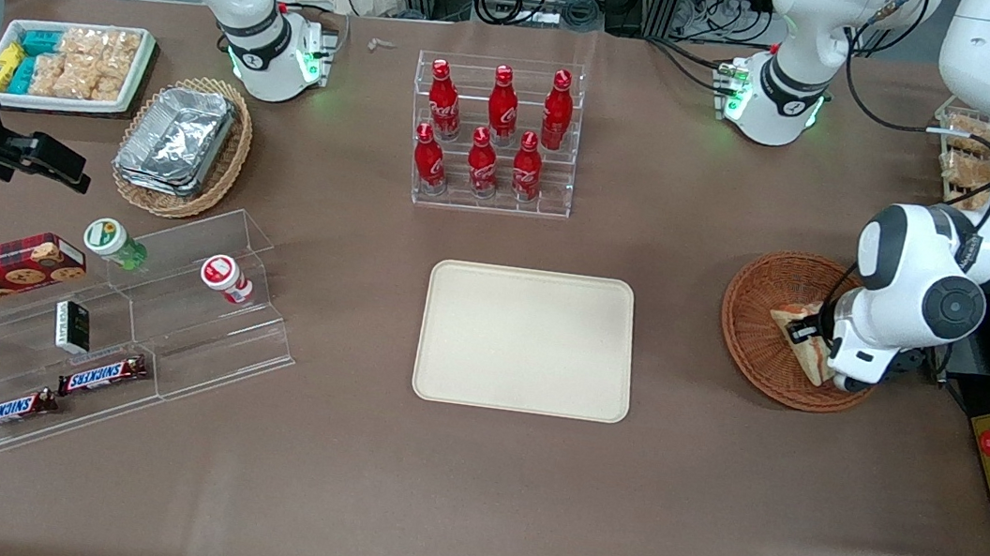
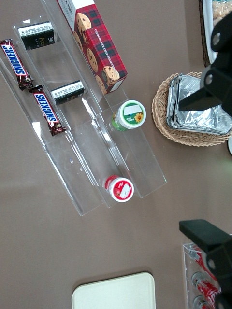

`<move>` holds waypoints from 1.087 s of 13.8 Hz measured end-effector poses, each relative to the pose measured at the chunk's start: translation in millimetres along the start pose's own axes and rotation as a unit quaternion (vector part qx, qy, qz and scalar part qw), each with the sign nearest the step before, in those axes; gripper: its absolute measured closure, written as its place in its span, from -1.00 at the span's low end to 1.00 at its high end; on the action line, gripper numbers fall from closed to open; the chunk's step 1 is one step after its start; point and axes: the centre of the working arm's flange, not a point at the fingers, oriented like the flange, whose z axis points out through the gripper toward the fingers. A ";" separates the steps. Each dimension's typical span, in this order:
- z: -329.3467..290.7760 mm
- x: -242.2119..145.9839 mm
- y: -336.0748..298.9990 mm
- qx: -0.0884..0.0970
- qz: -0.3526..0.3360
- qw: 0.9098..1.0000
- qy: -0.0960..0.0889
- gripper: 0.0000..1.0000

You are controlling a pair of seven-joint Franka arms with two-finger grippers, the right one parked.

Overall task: Place sandwich from basket to tray
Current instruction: 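Lower the left gripper and close it on the sandwich's edge, then lift the sandwich out of the basket with the left gripper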

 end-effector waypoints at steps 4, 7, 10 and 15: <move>-31.9 5.1 8.1 0.010 0.001 1.000 -0.013 0.54; -92.3 5.6 14.4 0.023 0.005 0.999 -0.028 0.63; -170.9 2.8 11.4 0.033 0.014 0.998 -0.042 0.63; -260.9 -10.4 1.8 0.033 0.059 0.997 -0.048 0.63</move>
